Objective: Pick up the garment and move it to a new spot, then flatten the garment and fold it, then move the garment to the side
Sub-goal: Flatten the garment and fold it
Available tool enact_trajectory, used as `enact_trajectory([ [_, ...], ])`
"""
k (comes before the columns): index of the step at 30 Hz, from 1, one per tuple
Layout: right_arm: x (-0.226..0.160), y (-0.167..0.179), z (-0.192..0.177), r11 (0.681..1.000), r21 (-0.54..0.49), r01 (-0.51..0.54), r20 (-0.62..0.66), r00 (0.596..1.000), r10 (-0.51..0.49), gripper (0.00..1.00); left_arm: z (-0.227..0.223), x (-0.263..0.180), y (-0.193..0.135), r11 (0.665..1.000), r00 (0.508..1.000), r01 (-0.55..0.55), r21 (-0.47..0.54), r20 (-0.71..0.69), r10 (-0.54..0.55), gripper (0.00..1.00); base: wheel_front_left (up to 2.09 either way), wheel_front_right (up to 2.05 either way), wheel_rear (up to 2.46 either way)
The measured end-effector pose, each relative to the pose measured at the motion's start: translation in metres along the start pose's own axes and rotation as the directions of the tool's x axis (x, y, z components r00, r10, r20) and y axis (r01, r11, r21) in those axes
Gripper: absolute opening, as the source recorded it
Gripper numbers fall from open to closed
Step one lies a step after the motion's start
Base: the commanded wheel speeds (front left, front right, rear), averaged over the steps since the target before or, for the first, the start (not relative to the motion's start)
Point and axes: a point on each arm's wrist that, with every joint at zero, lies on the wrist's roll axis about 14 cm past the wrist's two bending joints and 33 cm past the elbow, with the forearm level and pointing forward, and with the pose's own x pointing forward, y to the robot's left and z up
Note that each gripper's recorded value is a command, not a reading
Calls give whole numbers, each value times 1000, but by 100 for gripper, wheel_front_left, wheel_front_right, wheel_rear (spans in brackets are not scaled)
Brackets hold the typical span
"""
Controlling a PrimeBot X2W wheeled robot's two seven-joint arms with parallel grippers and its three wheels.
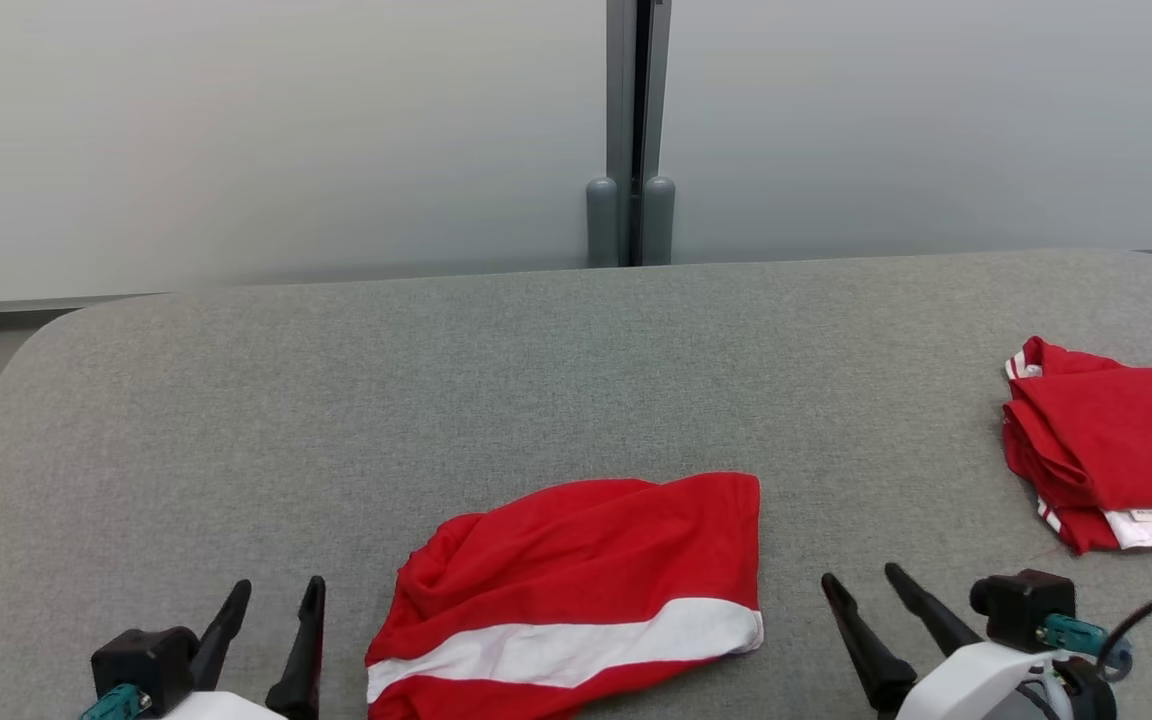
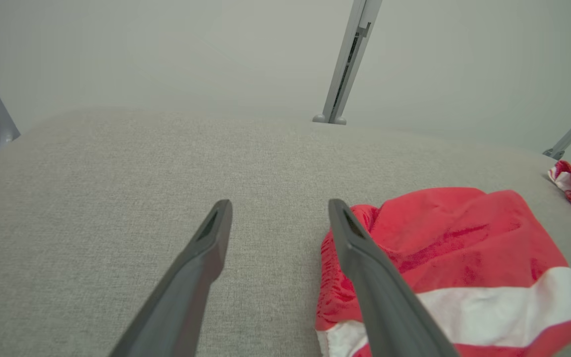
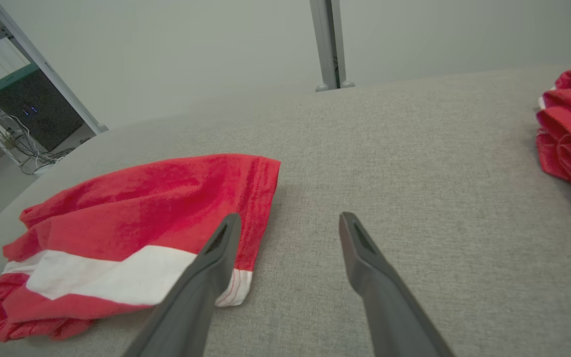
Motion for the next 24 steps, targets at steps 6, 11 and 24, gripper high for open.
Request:
enact_trajectory([
  [6, 12, 22, -40, 995, 66, -70, -208, 975, 82, 100, -20, -3, -3, 999, 987, 23, -37, -158, -29, 100, 0, 0, 0],
  [11, 23, 30, -56, 991, 89, -99, -279, 953, 120, 100, -24, -4, -5, 998, 976, 41, -41, -212, -49, 100, 0, 0, 0],
  [24, 41, 34, -91, 988, 113, -103, -415, 899, 142, 100, -52, -14, -24, 987, 892, 137, -84, -423, -160, 100, 0, 0, 0],
])
